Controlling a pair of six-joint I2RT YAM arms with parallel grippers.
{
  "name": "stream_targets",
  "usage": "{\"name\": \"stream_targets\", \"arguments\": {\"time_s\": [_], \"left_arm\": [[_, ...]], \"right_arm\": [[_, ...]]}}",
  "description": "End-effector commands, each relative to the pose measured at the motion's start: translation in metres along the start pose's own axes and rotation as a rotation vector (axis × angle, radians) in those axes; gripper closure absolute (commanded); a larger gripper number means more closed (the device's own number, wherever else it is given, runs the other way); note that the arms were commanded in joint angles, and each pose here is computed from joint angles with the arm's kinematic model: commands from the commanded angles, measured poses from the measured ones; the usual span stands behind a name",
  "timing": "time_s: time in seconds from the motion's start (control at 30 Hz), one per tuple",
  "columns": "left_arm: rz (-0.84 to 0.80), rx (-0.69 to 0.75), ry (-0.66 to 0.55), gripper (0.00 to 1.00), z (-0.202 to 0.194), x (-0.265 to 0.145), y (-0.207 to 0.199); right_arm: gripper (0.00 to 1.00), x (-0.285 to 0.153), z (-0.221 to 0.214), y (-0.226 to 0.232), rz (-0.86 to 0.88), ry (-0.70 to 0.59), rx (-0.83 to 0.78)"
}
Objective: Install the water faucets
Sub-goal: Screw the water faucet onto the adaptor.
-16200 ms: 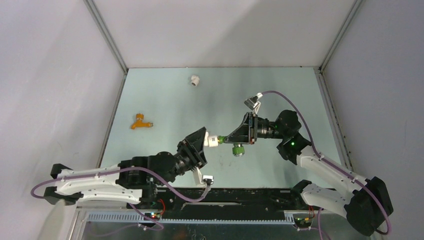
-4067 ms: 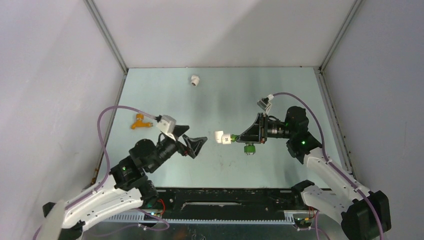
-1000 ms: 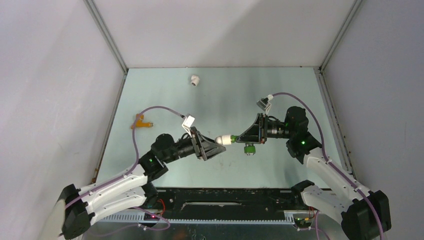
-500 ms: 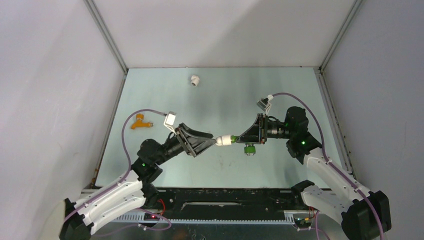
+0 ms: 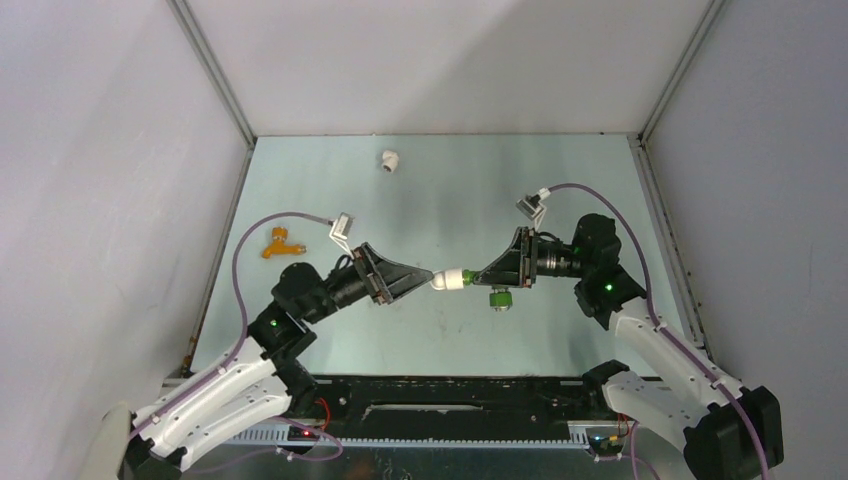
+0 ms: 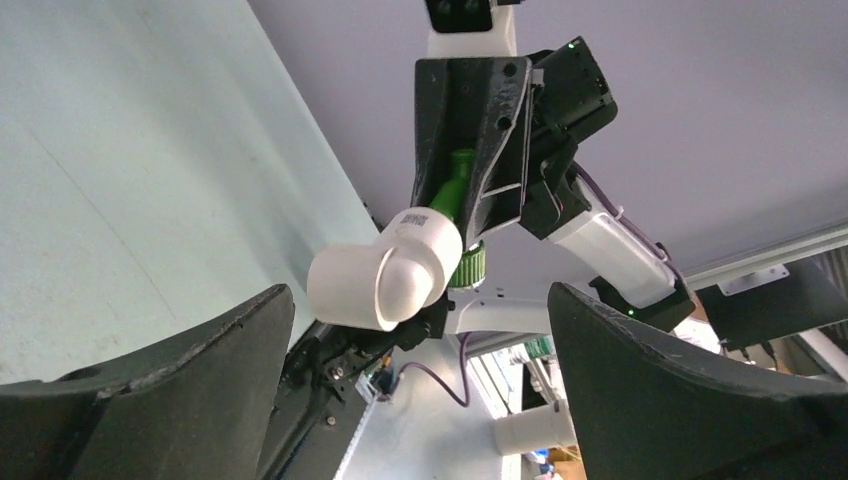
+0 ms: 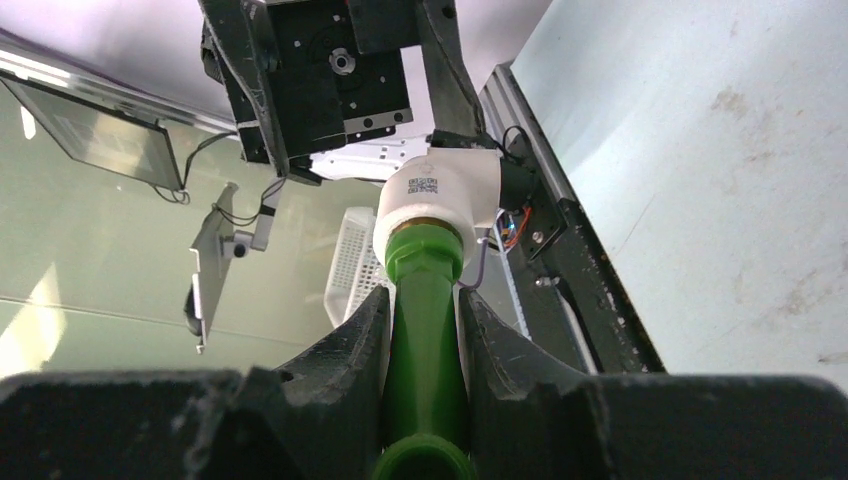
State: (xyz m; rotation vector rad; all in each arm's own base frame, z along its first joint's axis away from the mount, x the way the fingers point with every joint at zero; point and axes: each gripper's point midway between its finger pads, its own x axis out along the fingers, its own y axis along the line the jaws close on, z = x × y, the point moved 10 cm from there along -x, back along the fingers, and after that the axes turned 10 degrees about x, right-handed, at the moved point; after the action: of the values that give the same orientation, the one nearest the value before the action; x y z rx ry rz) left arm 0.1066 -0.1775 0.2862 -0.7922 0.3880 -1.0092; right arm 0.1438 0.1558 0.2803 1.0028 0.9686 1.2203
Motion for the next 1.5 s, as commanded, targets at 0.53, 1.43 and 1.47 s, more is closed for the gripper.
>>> {"name": "stream_targets", "arguments": {"time_s": [0.53,1.43,1.47], "left_arm": [[-0.172,-0.371,-0.003,0.02,0.005,0.006,-0.016],[-0.271,-0.281,0.031,0.3,0.017,0.024,-0.036],[-0.266,-0.256,0.036,0.31,0.018,0.023,-0.037]], "right_arm": [[1.0,-0.013,0.009,0.065,0.048,-0.12,-0.718],[1.0,0.0,-0.007,0.058,0.029,-0.024,-0.712],[1.0,0.0,-0.007,0.056,0.01,-0.033,-0.696]]}}
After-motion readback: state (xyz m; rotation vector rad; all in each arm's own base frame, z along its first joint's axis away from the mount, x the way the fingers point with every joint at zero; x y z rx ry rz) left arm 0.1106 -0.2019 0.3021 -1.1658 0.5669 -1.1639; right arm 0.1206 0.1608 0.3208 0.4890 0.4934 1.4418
